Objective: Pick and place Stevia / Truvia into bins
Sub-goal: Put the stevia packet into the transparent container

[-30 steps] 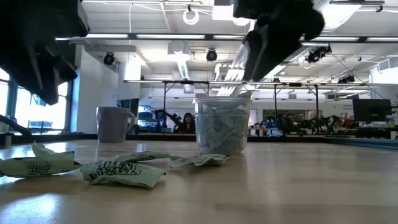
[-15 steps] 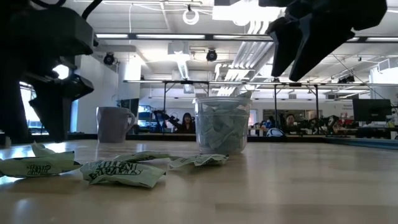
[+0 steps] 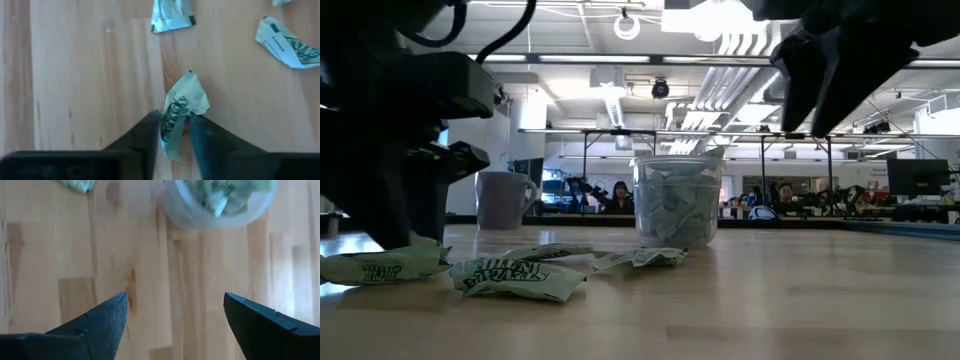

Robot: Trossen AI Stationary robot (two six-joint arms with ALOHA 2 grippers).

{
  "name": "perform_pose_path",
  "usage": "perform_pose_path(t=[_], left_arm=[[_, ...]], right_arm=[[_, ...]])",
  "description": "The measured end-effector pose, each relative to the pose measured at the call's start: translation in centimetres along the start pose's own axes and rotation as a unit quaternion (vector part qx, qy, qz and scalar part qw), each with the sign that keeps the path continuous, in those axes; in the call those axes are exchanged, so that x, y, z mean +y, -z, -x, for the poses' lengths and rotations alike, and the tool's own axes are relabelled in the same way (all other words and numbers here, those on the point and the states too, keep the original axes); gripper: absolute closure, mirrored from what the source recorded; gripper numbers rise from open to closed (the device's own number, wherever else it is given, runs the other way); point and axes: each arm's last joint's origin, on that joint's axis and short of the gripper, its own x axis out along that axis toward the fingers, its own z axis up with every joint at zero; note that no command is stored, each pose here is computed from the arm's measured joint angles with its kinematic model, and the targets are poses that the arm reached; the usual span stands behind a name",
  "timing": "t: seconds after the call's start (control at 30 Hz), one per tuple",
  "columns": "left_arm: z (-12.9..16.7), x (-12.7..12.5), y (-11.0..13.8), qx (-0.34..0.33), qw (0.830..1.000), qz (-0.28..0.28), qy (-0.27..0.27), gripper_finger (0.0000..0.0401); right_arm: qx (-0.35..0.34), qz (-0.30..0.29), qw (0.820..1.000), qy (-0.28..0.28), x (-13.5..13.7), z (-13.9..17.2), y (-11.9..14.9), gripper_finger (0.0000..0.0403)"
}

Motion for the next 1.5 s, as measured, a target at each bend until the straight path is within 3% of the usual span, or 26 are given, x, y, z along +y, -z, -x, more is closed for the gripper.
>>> perform_pose_path(t=[0.2, 0.27, 0.43, 0.6, 0.7, 0.8, 1.0, 1.17, 1.37, 1.5], left_arm=[[0.0, 0.5, -0.2, -0.001, 1.000, 0.008, -0.005, 0.0359], [0.1, 0.5, -0.6, -0.002, 1.000, 0.011, -0.006, 0.0377], [1.7, 1.0, -4.3, -0.022, 0.999, 0.024, -0.031, 0.0369], [4.9, 2.8, -9.3, -0.058, 0.995, -0.024, -0.077, 0.0375], [6.1, 5.1, -11.6, -0.096, 0.990, -0.037, -0.098, 0.0375], [6.2, 8.3, -13.3, -0.127, 0.985, -0.012, -0.118, 0.0375], [4.8, 12.4, -14.9, -0.132, 0.987, 0.026, -0.081, 0.0374], [2.4, 12.7, -16.4, -0.116, 0.991, 0.013, -0.067, 0.0372], [-0.6, 12.9, -16.9, -0.083, 0.995, 0.026, -0.052, 0.0341], [-0.4, 12.7, -17.4, -0.080, 0.995, 0.028, -0.055, 0.0312]], right_arm=[[0.004, -0.010, 1.000, 0.016, 1.6, 0.5, 1.4, 0.0084], [0.000, -0.021, 1.000, 0.020, 2.2, 0.8, 1.8, 0.0084], [-0.008, -0.065, 0.997, 0.033, 3.6, 1.6, 3.0, 0.0084], [-0.029, -0.115, 0.992, 0.053, 4.7, 2.4, 4.2, 0.0084], [-0.048, -0.136, 0.988, 0.060, 5.1, 2.7, 4.5, 0.0084], [-0.060, -0.152, 0.985, 0.063, 5.4, 2.9, 4.7, 0.0084], [-0.064, -0.160, 0.983, 0.062, 5.5, 3.0, 4.8, 0.0084], [-0.069, -0.157, 0.983, 0.068, 5.5, 2.9, 4.7, 0.0084], [-0.070, -0.153, 0.983, 0.071, 5.5, 2.9, 4.7, 0.0084], [-0.069, -0.152, 0.983, 0.073, 5.5, 2.8, 4.8, 0.0084]])
